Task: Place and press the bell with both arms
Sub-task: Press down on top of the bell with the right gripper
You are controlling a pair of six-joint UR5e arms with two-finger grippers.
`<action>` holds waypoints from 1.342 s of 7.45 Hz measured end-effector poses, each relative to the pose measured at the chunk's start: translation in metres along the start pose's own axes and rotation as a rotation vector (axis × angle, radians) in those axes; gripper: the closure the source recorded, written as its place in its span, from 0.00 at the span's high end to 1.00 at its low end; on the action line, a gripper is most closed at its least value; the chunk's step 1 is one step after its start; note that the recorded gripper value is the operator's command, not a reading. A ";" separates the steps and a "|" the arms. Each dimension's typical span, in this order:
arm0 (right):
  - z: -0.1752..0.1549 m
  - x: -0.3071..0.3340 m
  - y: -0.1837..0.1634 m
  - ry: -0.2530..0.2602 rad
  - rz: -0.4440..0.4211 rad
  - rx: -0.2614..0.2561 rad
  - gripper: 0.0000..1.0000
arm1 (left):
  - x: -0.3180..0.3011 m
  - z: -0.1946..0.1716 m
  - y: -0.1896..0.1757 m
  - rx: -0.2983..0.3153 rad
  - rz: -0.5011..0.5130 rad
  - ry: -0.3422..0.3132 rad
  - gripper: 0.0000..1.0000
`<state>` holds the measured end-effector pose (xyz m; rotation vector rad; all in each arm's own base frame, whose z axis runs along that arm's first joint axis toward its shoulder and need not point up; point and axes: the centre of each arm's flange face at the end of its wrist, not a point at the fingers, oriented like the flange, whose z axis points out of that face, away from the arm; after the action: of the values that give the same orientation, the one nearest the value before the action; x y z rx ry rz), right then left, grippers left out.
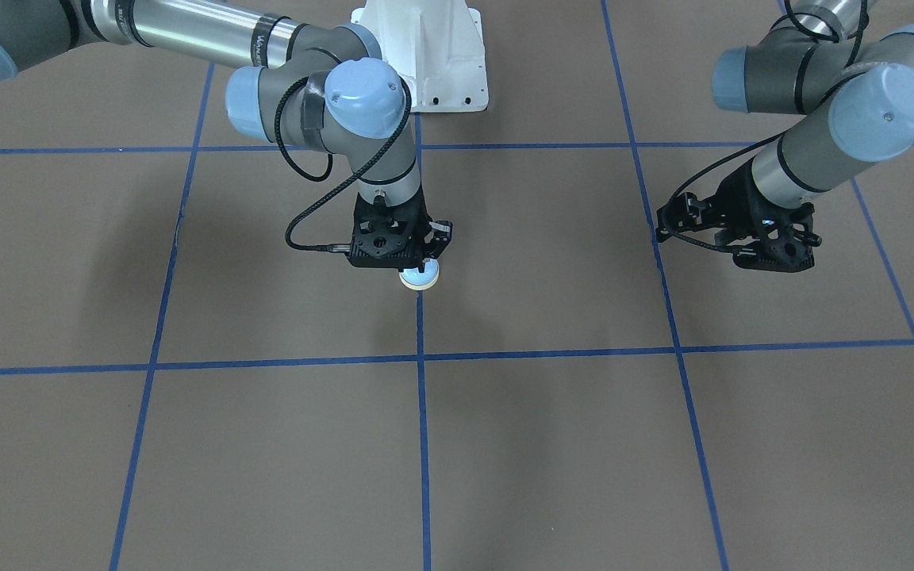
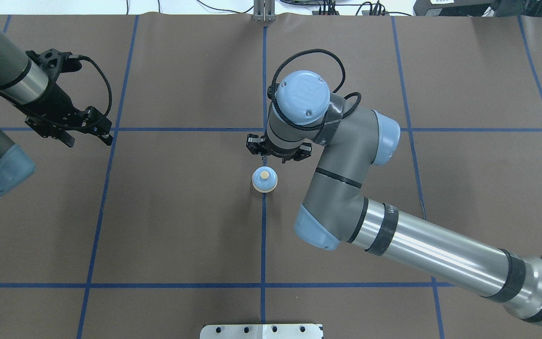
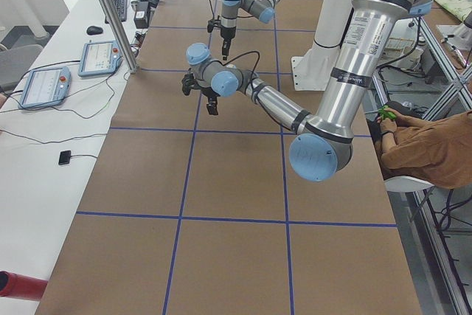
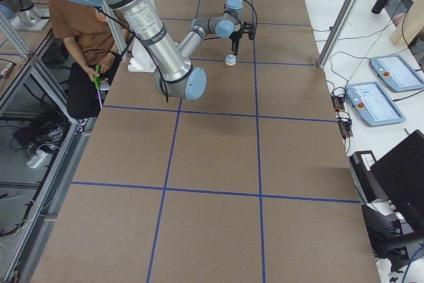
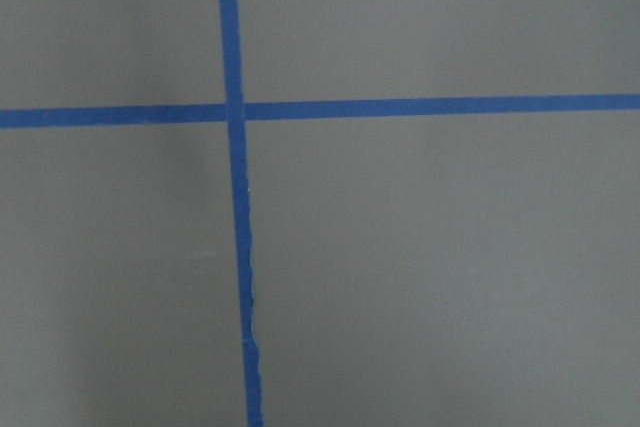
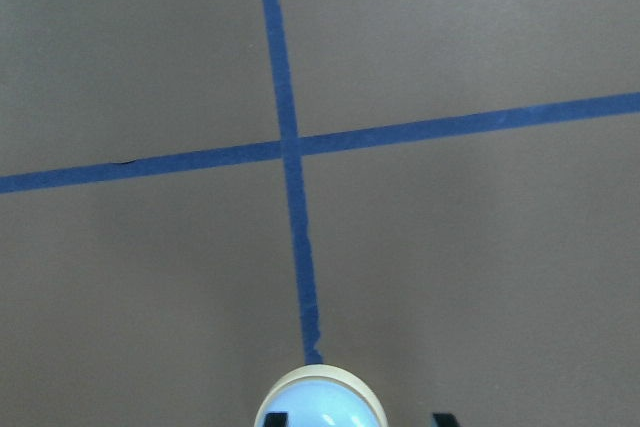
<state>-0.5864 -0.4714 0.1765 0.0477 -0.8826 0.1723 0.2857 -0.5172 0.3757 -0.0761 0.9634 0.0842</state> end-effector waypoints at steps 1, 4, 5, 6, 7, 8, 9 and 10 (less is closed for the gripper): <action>0.004 -0.004 0.004 0.005 0.002 -0.009 0.00 | 0.000 -0.001 0.001 0.002 0.000 0.001 0.99; 0.017 -0.005 0.009 0.022 0.034 -0.025 0.00 | 0.001 -0.003 0.003 0.011 -0.004 -0.003 0.99; 0.018 -0.006 0.011 0.023 0.035 -0.029 0.00 | 0.001 -0.003 0.003 0.018 -0.005 -0.010 0.99; 0.020 -0.007 0.014 0.025 0.034 -0.033 0.00 | 0.001 -0.004 0.003 0.022 -0.005 -0.013 0.99; 0.023 -0.007 0.017 0.029 0.032 -0.038 0.00 | 0.001 -0.004 0.003 0.025 -0.004 -0.014 0.99; 0.027 -0.007 0.019 0.034 0.032 -0.042 0.00 | 0.001 -0.005 0.004 0.026 -0.003 -0.014 0.99; 0.029 -0.006 0.019 0.037 0.032 -0.045 0.00 | 0.002 -0.005 0.004 0.027 -0.002 -0.013 0.99; 0.029 -0.007 0.020 0.036 0.033 -0.054 0.00 | 0.002 -0.006 0.004 0.028 -0.002 -0.013 0.99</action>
<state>-0.6163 -0.4557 0.1895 -0.0204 -0.8519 0.1793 0.2821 -0.5136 0.3704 -0.0510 0.9517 0.0696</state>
